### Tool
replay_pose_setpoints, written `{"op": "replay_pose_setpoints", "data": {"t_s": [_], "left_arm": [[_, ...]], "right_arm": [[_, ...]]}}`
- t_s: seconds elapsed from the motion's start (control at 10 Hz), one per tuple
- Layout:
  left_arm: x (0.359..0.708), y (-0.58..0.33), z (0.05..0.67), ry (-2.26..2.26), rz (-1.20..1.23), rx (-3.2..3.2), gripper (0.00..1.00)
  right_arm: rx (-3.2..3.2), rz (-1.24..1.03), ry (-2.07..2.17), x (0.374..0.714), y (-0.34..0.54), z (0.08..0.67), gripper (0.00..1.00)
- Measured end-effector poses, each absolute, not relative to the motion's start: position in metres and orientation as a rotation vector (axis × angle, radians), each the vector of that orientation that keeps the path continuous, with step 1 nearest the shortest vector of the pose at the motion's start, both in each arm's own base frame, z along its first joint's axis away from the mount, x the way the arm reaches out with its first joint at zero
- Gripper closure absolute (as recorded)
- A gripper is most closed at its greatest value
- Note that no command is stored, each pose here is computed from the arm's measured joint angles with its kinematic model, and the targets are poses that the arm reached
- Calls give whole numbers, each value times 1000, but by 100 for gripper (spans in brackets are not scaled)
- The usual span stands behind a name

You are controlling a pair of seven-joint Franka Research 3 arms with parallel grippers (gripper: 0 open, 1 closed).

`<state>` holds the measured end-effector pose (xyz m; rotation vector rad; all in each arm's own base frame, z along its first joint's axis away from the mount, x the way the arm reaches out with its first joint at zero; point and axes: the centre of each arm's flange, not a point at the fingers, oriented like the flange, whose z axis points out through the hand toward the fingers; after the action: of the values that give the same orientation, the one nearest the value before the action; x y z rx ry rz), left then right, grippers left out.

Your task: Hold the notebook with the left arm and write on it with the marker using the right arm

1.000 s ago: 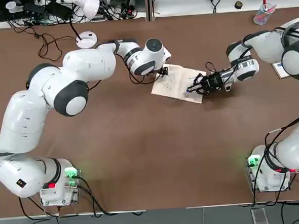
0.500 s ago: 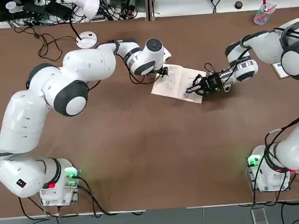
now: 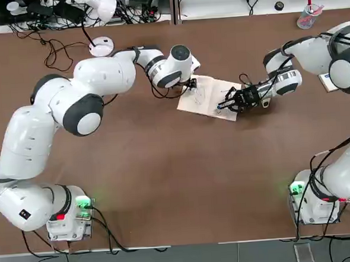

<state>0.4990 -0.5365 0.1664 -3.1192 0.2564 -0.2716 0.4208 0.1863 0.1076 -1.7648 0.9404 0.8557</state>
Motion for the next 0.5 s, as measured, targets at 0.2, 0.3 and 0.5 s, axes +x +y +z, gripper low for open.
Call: {"op": "replay_pose_setpoints", "data": {"t_s": [0.2, 0.3, 0.5], "left_arm": [[499, -536, 166, 256, -272, -3119, 0], [499, -536, 166, 256, -272, -3119, 0], [499, -536, 166, 256, -272, -3119, 0]], "right_arm": [[-1756, 849, 945, 423, 187, 108, 83], [-1753, 846, 946, 424, 188, 108, 83], [-1749, 843, 948, 426, 188, 108, 83]]}}
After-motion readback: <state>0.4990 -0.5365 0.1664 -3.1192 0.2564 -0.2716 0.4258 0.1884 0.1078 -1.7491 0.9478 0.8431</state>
